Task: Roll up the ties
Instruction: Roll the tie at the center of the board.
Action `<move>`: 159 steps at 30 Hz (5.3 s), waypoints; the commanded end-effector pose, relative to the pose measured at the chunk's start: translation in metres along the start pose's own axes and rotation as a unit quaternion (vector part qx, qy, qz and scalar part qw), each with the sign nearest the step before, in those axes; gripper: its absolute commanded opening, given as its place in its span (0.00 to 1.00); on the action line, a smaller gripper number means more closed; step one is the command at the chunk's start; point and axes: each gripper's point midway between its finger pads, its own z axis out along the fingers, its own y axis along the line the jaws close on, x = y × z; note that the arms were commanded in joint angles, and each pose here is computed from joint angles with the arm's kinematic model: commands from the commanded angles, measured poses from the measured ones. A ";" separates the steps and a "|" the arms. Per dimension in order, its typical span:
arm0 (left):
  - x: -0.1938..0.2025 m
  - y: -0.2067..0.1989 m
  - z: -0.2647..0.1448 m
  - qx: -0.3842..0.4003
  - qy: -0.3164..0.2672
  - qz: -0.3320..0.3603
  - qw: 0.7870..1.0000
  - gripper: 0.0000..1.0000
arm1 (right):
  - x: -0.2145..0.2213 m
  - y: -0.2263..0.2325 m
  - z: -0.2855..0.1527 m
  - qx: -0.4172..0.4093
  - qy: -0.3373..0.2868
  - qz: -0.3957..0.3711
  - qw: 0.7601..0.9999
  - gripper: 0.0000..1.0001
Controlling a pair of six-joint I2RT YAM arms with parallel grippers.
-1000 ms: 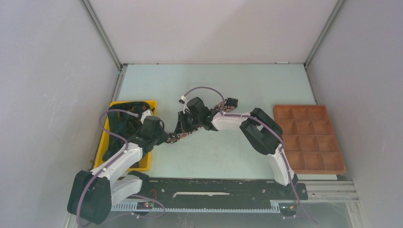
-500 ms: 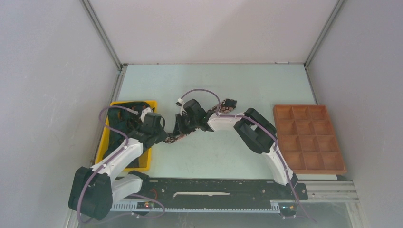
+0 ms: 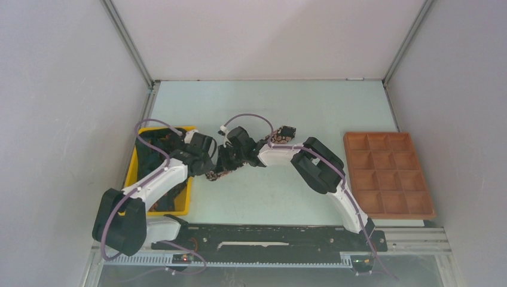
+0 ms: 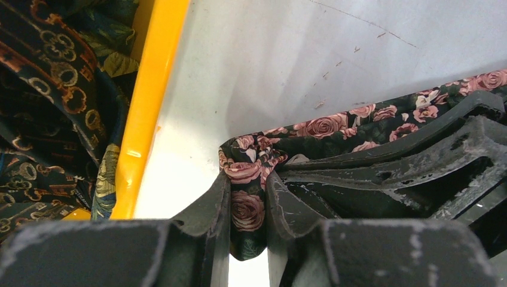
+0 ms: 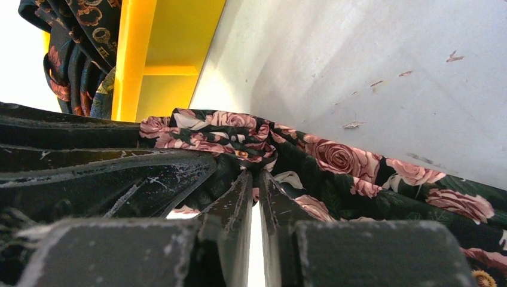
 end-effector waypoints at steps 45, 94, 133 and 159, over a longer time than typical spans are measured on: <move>0.003 -0.050 0.019 -0.140 0.009 0.103 0.985 0.31 | -0.054 -0.046 -0.126 0.072 -0.120 0.020 0.990 0.10; 0.020 -0.107 0.022 0.005 0.022 0.039 0.999 0.68 | -0.059 -0.061 -0.138 0.078 -0.134 0.033 0.987 0.09; -0.031 -0.012 -0.037 0.059 -0.075 0.000 0.995 0.75 | -0.010 0.030 -0.104 -0.025 -0.075 -0.057 0.995 0.24; 0.007 -0.005 -0.027 0.144 -0.103 -0.064 0.982 0.76 | -0.039 -0.013 -0.056 0.045 -0.039 -0.041 0.997 0.25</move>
